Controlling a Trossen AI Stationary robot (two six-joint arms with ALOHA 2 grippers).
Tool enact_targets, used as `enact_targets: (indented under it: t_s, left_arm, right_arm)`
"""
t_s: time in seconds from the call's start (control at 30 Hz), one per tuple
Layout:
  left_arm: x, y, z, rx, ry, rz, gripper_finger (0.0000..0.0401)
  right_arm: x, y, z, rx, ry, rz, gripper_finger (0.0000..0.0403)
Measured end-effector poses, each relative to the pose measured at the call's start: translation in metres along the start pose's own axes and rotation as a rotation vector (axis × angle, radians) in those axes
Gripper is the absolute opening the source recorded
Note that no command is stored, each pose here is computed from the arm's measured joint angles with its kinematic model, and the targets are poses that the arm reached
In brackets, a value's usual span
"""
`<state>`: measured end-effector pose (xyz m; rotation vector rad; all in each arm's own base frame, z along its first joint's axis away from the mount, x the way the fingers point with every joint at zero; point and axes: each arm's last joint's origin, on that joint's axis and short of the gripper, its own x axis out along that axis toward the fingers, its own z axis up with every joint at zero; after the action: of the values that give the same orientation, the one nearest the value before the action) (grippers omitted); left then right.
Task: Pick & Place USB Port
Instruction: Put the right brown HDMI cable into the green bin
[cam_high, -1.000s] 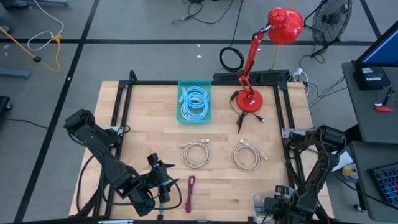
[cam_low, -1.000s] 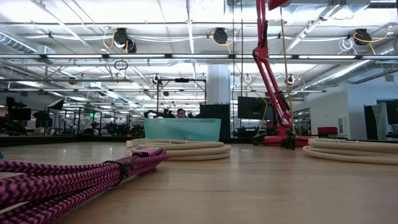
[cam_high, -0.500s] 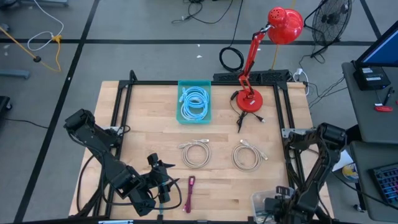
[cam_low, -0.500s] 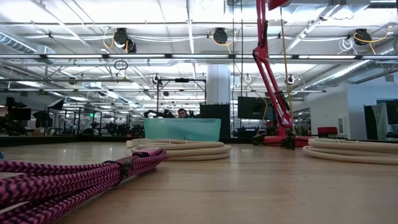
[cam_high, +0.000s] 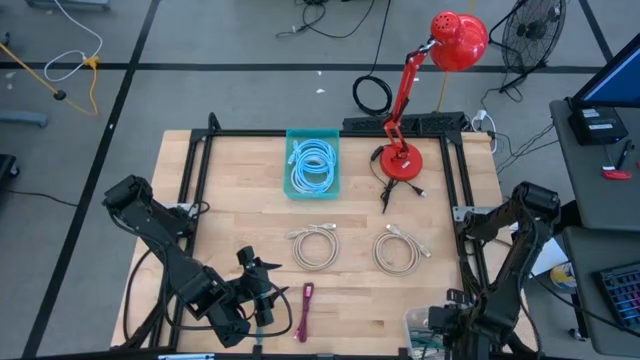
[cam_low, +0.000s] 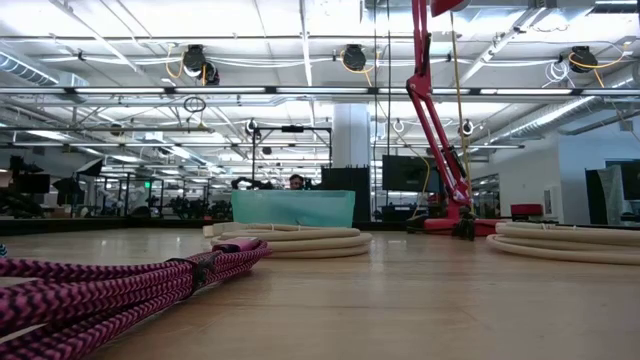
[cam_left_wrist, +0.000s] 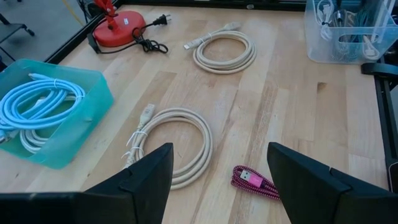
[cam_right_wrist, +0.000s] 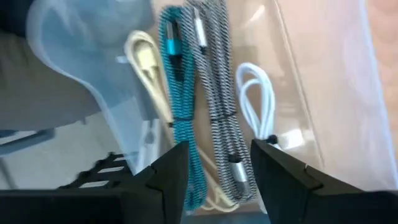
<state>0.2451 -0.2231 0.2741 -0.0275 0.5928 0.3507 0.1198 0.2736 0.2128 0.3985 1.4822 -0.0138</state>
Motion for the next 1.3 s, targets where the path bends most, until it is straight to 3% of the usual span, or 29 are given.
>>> enact_targets:
  t_s: [0.2, 0.5, 0.7, 0.93, 1.13, 1.3]
  left_arm:
    - [0.000, 0.000, 0.000, 0.000, 0.000, 0.000, 0.0262]
    - [0.000, 0.000, 0.000, -0.001, -0.001, 0.000, 0.0262]
    - [0.000, 0.000, 0.000, -0.002, -0.001, -0.001, 0.0262]
    - [0.000, 0.000, 0.000, -0.002, -0.001, -0.001, 0.0262]
    - [0.000, 0.000, 0.000, -0.002, -0.001, -0.001, 0.0262]
    - [0.000, 0.000, 0.000, 0.000, -0.001, -0.001, 0.0262]
  right_arm:
    - [-0.028, -0.007, 0.009, 0.010, -0.037, 0.086, 0.0164]
    - [-0.068, -0.023, 0.032, -0.095, -0.301, 0.143, 0.0164]
    - [-0.095, -0.043, 0.058, -0.080, -0.580, 0.084, 0.0164]
    - [-0.112, -0.061, 0.091, -0.122, -0.840, -0.087, 0.0164]
    - [-0.118, -0.078, 0.119, 0.028, -0.910, -0.145, 0.0157]
    - [-0.117, -0.104, 0.133, 0.245, -0.842, -0.184, 0.0147]
